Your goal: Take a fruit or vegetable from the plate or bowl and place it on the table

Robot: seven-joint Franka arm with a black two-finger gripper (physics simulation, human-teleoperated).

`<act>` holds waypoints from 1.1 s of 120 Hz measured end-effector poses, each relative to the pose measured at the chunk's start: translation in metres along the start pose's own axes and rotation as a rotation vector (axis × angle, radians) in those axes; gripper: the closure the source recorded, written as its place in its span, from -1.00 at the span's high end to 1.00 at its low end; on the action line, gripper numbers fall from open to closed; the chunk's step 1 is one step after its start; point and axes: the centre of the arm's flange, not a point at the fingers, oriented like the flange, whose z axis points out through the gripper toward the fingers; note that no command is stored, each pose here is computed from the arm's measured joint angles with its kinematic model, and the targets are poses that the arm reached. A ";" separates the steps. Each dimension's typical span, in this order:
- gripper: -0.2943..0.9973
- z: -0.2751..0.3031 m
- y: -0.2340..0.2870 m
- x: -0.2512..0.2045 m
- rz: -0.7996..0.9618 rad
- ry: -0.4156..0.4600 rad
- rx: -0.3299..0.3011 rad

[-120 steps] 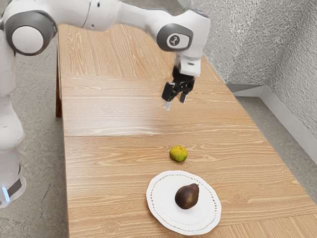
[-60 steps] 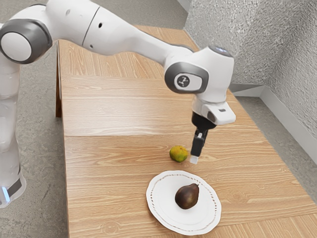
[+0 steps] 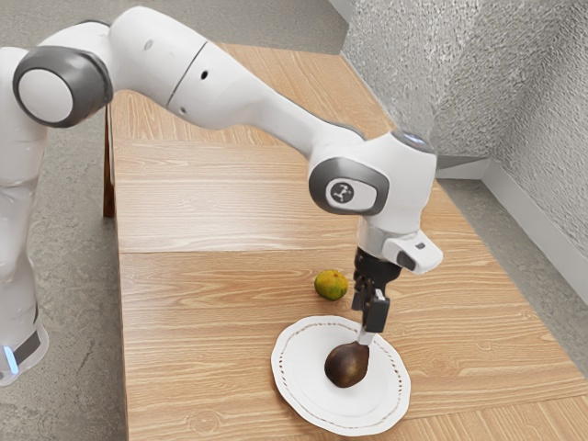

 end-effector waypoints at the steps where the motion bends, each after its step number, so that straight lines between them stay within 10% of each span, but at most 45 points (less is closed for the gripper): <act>1: 0.54 0.000 0.000 0.000 -0.003 0.000 0.000; 132: 0.54 0.039 0.050 -0.020 -0.229 -0.013 0.002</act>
